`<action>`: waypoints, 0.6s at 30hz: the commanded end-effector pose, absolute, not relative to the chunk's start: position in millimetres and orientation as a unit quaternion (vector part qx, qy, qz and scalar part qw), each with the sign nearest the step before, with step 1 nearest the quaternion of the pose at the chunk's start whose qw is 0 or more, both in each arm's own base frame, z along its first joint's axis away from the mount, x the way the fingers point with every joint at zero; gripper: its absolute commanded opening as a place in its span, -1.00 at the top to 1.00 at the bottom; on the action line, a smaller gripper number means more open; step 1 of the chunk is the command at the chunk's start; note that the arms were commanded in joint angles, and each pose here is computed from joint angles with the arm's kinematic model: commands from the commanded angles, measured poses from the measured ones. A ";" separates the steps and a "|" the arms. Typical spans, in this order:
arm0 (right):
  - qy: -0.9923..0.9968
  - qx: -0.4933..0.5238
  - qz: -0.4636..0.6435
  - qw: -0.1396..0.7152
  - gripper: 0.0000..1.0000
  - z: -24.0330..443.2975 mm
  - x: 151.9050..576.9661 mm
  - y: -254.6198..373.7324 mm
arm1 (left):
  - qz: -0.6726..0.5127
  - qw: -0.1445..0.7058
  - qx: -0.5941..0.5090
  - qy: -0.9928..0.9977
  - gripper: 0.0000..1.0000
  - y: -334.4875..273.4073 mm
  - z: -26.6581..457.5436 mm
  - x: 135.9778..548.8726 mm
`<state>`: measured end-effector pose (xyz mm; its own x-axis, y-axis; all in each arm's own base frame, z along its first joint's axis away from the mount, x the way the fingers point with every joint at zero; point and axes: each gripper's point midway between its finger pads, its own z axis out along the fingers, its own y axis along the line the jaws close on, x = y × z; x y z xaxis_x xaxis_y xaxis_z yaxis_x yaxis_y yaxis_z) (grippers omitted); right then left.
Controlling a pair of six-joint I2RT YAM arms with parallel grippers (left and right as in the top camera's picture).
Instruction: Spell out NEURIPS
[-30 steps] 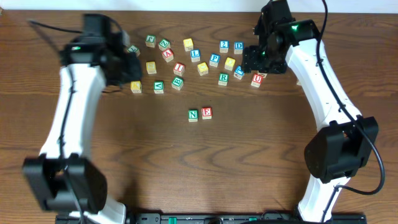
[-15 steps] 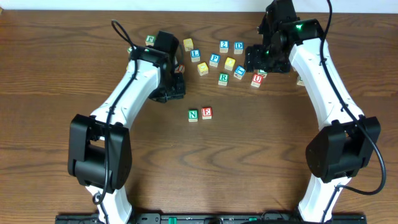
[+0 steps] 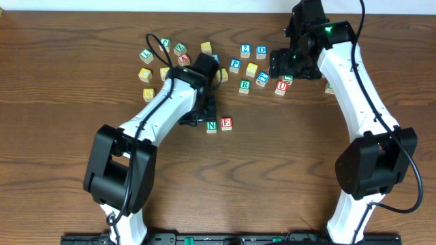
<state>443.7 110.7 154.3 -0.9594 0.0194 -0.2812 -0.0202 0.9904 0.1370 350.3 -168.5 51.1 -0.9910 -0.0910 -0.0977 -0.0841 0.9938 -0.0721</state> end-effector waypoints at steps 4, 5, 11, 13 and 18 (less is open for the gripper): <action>0.989 0.000 0.059 0.137 -0.72 149.1 442.9 104.3 | -0.024 0.076 -0.021 0.997 -0.13 -174.8 38.3 353.3; 0.989 0.000 0.059 0.137 -0.72 148.9 442.8 104.2 | -0.024 0.076 -0.017 0.997 -0.12 -174.9 36.8 352.9; 0.989 0.000 0.059 0.138 -0.74 149.0 443.0 104.1 | -0.046 0.070 0.029 0.996 -0.12 -183.6 27.4 347.3; 0.989 0.000 0.059 0.137 -0.74 148.9 442.8 104.2 | -0.046 0.069 0.033 0.996 -0.12 -183.3 25.0 345.6; 0.989 0.000 0.059 0.137 -0.74 149.0 442.9 104.3 | -0.050 0.070 0.051 0.995 -0.12 -185.0 23.9 345.3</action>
